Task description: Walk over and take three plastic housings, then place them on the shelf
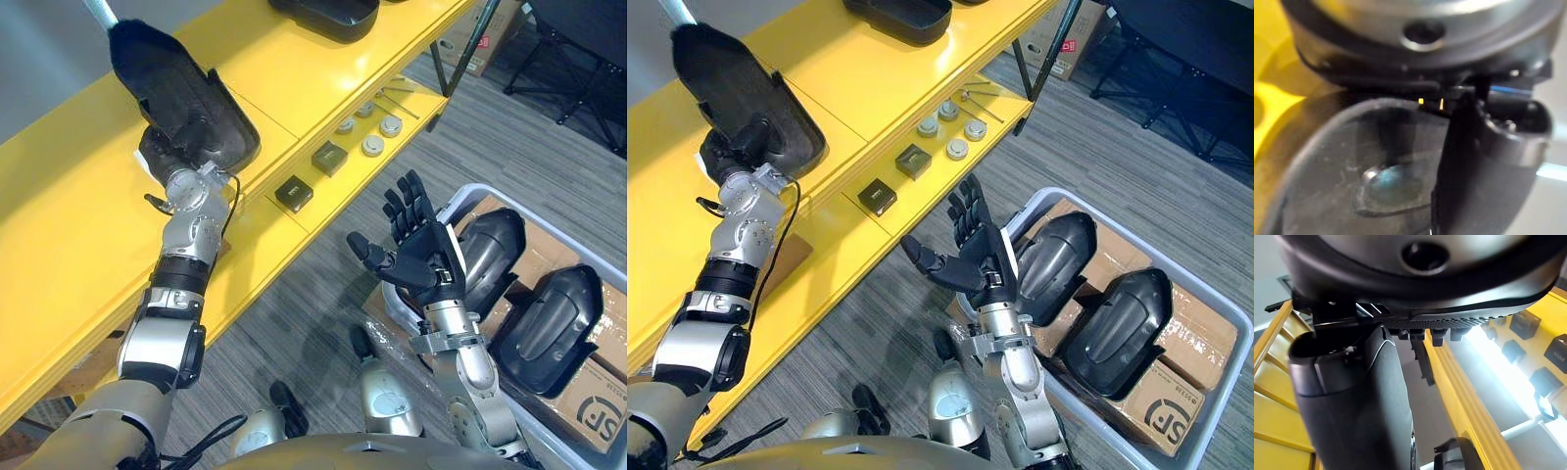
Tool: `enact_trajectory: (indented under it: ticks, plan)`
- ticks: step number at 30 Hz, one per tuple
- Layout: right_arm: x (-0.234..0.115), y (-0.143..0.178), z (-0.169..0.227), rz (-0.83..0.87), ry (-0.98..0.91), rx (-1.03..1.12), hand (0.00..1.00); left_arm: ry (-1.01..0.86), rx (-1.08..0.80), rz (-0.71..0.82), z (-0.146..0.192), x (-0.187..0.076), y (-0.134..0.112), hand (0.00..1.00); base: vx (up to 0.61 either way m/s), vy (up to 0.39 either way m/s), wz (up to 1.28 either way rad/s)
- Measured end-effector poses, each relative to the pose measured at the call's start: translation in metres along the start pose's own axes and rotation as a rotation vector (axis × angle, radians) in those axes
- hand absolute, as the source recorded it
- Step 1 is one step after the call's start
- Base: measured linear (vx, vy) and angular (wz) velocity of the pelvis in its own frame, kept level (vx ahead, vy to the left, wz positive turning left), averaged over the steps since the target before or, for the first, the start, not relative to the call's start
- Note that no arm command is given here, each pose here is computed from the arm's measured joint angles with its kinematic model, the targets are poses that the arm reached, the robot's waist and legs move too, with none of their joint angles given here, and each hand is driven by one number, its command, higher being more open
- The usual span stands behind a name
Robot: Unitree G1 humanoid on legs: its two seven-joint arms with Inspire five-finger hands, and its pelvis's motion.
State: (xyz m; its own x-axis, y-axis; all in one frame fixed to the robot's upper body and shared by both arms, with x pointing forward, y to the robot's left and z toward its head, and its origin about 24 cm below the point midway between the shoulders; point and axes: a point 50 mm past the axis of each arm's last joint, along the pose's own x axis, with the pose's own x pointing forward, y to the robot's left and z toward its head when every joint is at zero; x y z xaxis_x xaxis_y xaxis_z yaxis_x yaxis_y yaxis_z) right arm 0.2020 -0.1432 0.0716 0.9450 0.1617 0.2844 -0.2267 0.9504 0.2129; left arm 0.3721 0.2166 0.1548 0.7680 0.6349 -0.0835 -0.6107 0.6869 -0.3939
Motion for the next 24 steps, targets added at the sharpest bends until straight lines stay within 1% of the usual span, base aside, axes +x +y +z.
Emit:
enact_trajectory:
  ticks: [5, 9, 13, 16, 21, 24]
  plan:
    - [0.0, 0.002, -0.003, 0.009, 0.022, 0.002, 1.0, -0.004, 0.035, 0.01, 0.006, 0.004, 0.002, 1.0, -0.04, -0.023, -0.03]
    - [0.0, 0.0, -0.002, 0.033, 0.032, -0.021, 1.0, -0.06, 0.122, 0.044, 0.013, 0.01, 0.009, 1.0, -0.01, -0.007, -0.01]
    - [0.003, 0.005, -0.002, 0.058, 0.026, -0.008, 1.0, -0.119, 0.123, 0.13, 0.031, 0.017, 0.019, 1.0, -0.03, -0.008, 0.02]
    - [0.006, 0.009, -0.001, 0.078, 0.02, -0.001, 1.0, -0.132, 0.107, 0.149, 0.039, 0.019, 0.02, 1.0, -0.02, -0.016, 0.03]
    - [0.003, 0.013, -0.003, 0.09, 0.035, 0.01, 1.0, -0.141, 0.13, 0.183, 0.042, 0.021, 0.023, 1.0, -0.05, -0.01, 0.01]
    - [-0.001, 0.014, -0.003, 0.09, 0.043, 0.01, 1.0, -0.139, 0.129, 0.159, 0.042, 0.021, 0.022, 1.0, -0.05, -0.017, 0.03]
